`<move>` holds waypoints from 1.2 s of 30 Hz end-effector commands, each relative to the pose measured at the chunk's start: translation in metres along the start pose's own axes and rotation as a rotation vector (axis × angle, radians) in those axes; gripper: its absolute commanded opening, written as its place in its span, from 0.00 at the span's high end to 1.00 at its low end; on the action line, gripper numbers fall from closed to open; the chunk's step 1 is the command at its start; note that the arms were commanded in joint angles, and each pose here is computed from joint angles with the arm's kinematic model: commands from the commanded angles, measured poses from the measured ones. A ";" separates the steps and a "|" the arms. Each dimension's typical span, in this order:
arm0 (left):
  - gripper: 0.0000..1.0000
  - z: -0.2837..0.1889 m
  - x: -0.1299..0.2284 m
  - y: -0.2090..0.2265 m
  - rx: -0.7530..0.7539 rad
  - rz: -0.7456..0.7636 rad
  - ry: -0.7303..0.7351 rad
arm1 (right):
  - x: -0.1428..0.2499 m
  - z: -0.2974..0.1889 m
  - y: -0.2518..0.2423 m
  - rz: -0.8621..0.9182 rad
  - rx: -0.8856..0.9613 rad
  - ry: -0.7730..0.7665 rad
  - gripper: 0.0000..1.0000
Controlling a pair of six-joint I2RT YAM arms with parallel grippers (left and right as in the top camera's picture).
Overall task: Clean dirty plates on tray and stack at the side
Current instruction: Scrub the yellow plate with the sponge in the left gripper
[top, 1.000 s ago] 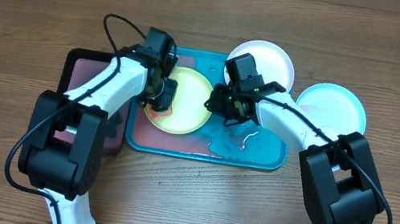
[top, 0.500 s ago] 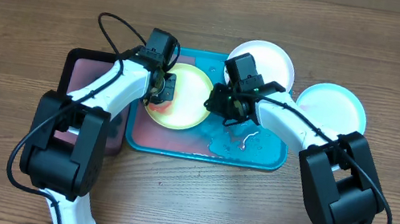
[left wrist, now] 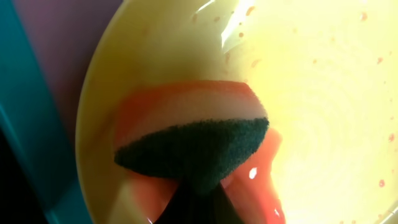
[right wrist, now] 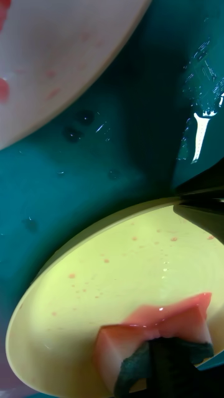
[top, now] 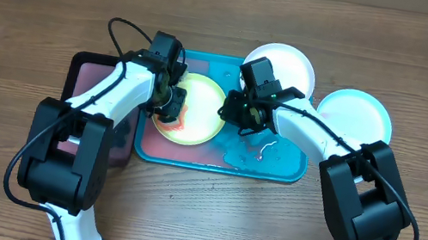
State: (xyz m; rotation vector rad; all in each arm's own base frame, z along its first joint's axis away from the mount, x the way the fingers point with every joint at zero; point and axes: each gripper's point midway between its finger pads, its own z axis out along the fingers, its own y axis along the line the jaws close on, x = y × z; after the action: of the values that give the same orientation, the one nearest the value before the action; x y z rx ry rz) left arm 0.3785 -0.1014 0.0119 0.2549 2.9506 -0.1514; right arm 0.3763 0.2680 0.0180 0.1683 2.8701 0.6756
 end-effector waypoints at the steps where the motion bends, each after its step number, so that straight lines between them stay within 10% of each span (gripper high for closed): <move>1: 0.96 0.007 0.001 0.015 -0.111 -0.102 -0.011 | -0.004 0.001 0.007 -0.015 -0.006 -0.011 0.96; 8: 0.96 -0.004 0.004 0.059 -0.369 -0.313 -0.060 | -0.003 0.001 0.007 -0.012 -0.004 -0.007 0.96; 28: 0.96 -0.007 0.018 -0.072 0.416 0.165 0.042 | 0.005 0.013 0.011 0.012 -0.041 0.034 0.96; 36: 0.96 0.005 -0.022 0.020 -0.134 -0.196 -0.113 | 0.005 0.013 0.011 0.012 -0.040 0.036 0.96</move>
State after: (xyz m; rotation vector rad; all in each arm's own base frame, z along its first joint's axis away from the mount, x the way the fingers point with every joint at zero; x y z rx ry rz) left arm 0.3870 -0.1319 0.0161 0.2597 2.8812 -0.3781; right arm 0.3750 0.2783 0.0176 0.1767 2.8705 0.7356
